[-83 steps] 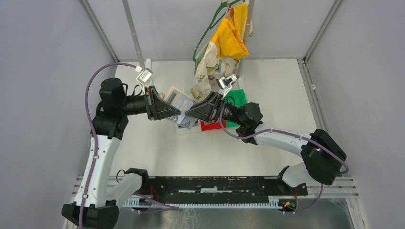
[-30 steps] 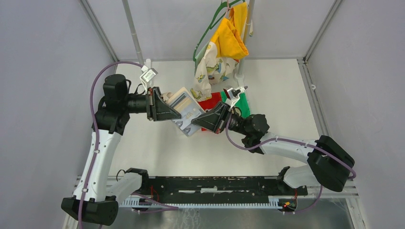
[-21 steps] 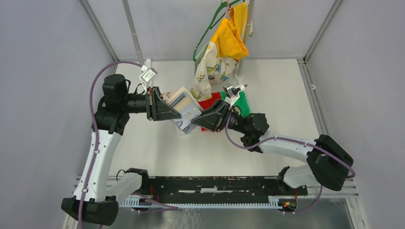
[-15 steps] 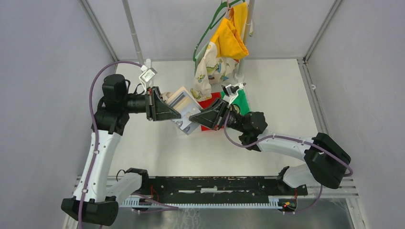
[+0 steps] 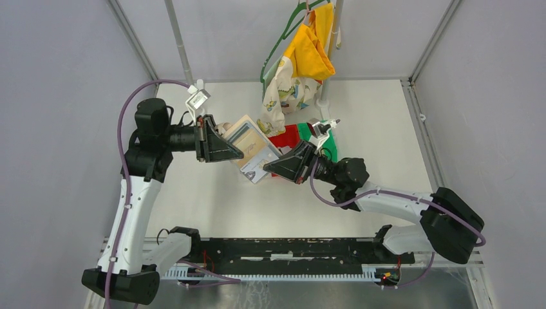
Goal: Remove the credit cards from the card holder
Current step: Remove the credit card from the card holder, then place the credit card in the storage box.
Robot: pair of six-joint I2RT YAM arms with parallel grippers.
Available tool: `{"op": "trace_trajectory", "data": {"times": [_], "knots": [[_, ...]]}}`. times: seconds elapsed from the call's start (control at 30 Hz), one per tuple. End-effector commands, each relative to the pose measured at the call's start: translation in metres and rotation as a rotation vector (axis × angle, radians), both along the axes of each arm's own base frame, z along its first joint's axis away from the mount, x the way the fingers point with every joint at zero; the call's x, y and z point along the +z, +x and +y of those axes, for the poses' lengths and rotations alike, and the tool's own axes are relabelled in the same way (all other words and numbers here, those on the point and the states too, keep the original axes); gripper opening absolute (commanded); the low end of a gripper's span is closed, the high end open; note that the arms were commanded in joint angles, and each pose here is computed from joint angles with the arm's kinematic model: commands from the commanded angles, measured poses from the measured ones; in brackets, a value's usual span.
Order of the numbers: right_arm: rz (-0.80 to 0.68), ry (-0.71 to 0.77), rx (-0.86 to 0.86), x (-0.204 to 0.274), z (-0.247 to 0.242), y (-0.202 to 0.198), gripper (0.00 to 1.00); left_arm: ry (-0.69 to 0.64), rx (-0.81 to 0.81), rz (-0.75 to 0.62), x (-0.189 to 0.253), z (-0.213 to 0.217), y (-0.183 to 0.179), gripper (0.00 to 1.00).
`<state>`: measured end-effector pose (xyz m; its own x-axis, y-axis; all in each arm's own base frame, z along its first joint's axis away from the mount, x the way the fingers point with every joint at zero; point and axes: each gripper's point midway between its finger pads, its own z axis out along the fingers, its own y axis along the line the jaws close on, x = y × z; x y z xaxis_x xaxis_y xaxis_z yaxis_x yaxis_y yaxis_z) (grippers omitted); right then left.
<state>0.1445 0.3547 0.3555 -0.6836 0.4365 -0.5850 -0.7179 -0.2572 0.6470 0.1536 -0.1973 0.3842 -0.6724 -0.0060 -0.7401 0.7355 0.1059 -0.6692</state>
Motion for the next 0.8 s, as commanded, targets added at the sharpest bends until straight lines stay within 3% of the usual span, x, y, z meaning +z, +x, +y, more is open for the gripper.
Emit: {"op": "trace_trajectory", "data": {"times": [0.0,0.2,0.37,0.5,0.77], "knots": [[-0.050,-0.031,0.019,-0.004,-0.012,-0.007,0.00,-0.030,-0.056,-0.099,0.024,0.001,-0.014,0.10],[-0.097,-0.300,-0.032,-0.051,-0.041,0.018,0.00,-0.017,-0.051,-0.148,0.025,0.002,-0.013,0.09],[-0.130,-0.631,-0.225,-0.092,-0.072,0.066,0.00,0.006,-0.027,-0.176,0.021,0.002,-0.006,0.07],[-0.159,-0.783,-0.297,-0.094,-0.080,0.100,0.00,0.014,-0.011,-0.185,0.018,0.002,-0.001,0.07],[-0.144,-1.148,-0.434,-0.145,-0.094,0.177,0.00,0.008,-0.028,-0.213,0.022,0.003,-0.009,0.07]]}}
